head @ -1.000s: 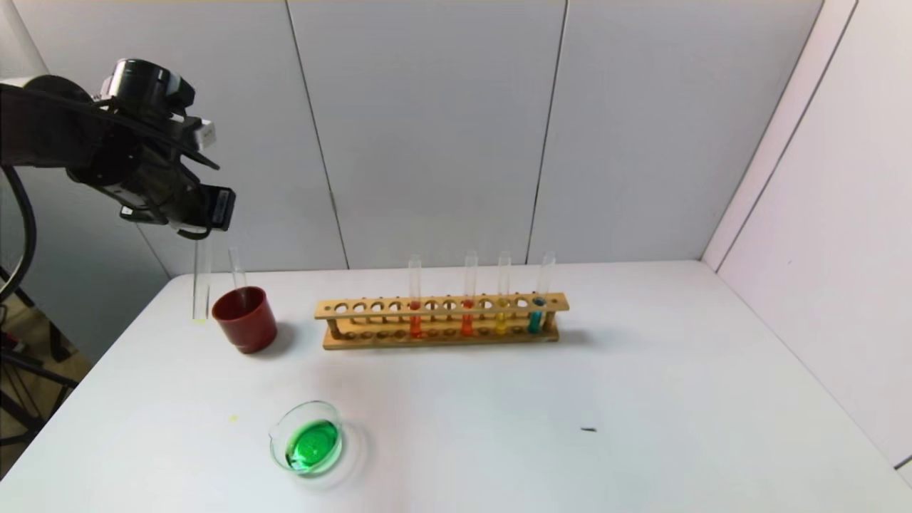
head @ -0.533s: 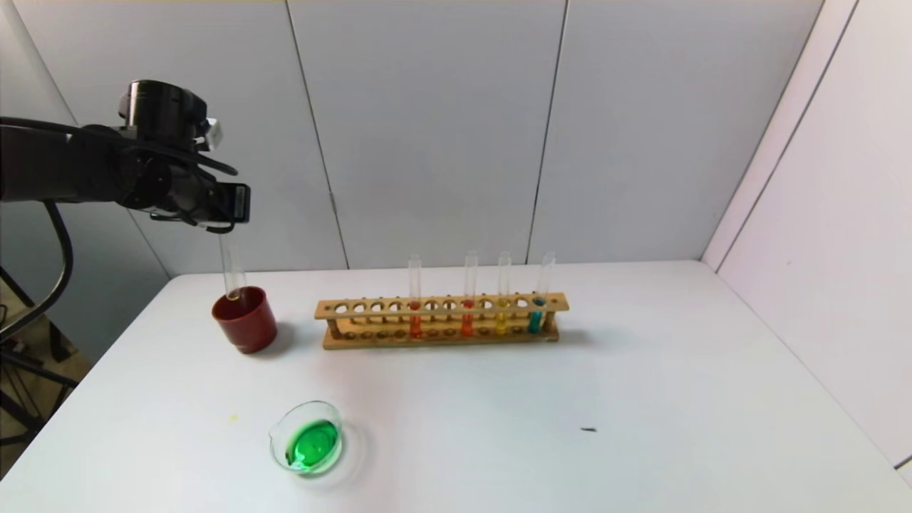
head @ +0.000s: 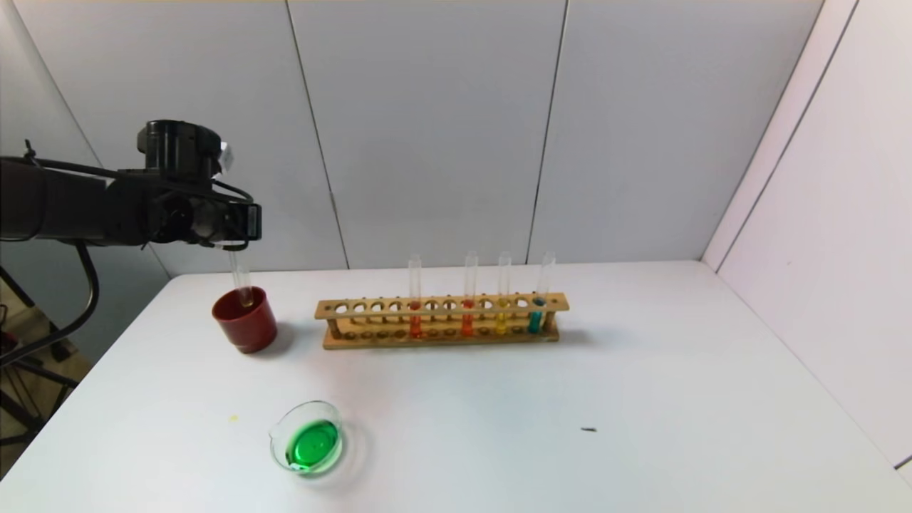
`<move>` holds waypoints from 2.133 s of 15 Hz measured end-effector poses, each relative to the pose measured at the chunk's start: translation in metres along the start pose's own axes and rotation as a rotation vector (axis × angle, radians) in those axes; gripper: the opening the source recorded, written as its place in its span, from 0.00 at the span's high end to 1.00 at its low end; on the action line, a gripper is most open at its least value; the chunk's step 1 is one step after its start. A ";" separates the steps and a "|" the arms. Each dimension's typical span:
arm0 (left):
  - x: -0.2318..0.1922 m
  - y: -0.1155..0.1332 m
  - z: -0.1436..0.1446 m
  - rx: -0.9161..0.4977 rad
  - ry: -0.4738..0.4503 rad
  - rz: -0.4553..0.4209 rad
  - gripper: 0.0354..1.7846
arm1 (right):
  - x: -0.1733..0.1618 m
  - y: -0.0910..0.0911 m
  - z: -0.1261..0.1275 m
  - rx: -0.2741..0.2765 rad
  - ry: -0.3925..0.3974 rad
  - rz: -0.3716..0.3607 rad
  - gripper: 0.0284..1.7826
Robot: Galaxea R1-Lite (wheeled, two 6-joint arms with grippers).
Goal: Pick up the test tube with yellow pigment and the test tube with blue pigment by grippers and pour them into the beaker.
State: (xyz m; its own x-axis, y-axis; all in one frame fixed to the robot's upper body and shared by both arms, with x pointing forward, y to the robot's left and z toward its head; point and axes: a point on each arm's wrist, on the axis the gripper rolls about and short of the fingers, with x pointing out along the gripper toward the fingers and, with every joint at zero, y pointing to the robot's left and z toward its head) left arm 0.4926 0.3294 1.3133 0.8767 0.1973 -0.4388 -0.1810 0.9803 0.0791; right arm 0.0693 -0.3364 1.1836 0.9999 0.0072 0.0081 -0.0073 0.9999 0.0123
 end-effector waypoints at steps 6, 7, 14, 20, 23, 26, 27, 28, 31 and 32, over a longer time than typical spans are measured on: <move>0.008 -0.004 -0.029 0.010 0.006 -0.011 0.84 | 0.000 0.000 0.000 0.000 0.000 0.000 0.02; 0.008 -0.005 -0.033 0.011 0.005 -0.012 0.84 | 0.000 0.000 0.000 0.000 0.000 0.000 0.02; -0.001 -0.005 -0.059 0.024 0.023 -0.025 0.80 | 0.000 0.000 0.000 0.000 0.000 0.000 0.02; -0.006 -0.004 -0.056 0.023 -0.015 -0.030 0.34 | 0.000 0.000 0.000 0.000 0.000 0.001 0.02; -0.012 -0.002 -0.056 0.023 -0.019 -0.028 0.12 | 0.000 0.000 0.000 0.000 0.000 0.000 0.02; -0.036 0.004 -0.052 0.030 -0.043 -0.027 0.02 | 0.000 0.000 0.000 0.000 0.000 0.000 0.02; -0.049 0.007 -0.051 0.034 -0.057 -0.026 0.02 | 0.000 0.000 0.000 0.000 0.000 0.000 0.02; -0.064 0.011 -0.049 0.038 -0.076 -0.025 0.02 | 0.000 0.000 0.000 0.000 0.000 0.000 0.02; -0.118 0.029 -0.048 0.057 -0.146 -0.012 0.02 | 0.000 0.000 0.000 0.000 0.000 0.000 0.02; -0.137 0.036 -0.050 0.058 -0.168 -0.002 0.02 | 0.000 0.000 0.000 0.000 0.000 0.000 0.02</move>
State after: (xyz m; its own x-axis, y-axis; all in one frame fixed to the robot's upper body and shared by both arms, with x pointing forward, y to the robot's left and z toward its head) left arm 0.3435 0.3371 1.3317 0.9400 0.1896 -0.2836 -0.1574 0.9786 0.1325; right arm 0.0693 -0.3364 1.1836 0.9999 0.0077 0.0085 -0.0078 0.9999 0.0119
